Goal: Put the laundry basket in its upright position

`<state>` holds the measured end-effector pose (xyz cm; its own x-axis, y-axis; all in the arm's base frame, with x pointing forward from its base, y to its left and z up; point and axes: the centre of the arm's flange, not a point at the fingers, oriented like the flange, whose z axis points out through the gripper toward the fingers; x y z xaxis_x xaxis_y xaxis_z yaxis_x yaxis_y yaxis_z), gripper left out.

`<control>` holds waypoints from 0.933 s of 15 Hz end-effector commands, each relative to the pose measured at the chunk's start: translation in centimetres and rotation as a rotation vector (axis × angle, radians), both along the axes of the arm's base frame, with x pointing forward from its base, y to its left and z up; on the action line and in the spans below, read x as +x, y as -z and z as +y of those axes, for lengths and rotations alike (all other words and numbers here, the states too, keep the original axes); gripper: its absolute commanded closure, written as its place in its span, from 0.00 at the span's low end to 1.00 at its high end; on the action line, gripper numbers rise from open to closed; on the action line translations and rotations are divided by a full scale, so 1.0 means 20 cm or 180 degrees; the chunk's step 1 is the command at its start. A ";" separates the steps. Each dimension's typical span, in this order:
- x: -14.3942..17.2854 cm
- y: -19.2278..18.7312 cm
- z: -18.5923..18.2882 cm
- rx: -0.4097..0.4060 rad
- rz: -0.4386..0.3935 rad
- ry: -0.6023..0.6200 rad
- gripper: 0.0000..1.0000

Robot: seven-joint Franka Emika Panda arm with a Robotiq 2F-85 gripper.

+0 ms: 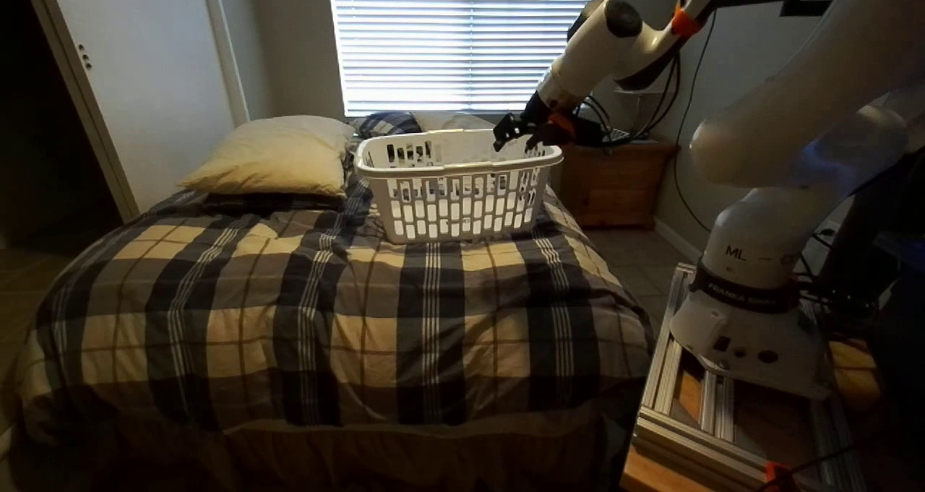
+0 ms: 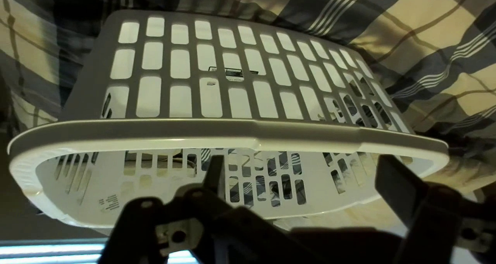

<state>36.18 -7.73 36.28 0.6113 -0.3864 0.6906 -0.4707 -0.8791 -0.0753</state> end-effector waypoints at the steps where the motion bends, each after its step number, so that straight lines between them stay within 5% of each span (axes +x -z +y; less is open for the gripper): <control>1: 0.00 -0.35 0.17 -0.0263 0.0087 -0.0025 0.00; 2: -0.01 -0.37 0.19 -0.0285 0.0099 -0.0043 0.00; 3: -0.04 -0.06 0.04 -0.0136 0.0126 -0.0087 0.00; 14: -0.05 -0.06 0.05 -0.0137 0.0141 -0.0084 0.00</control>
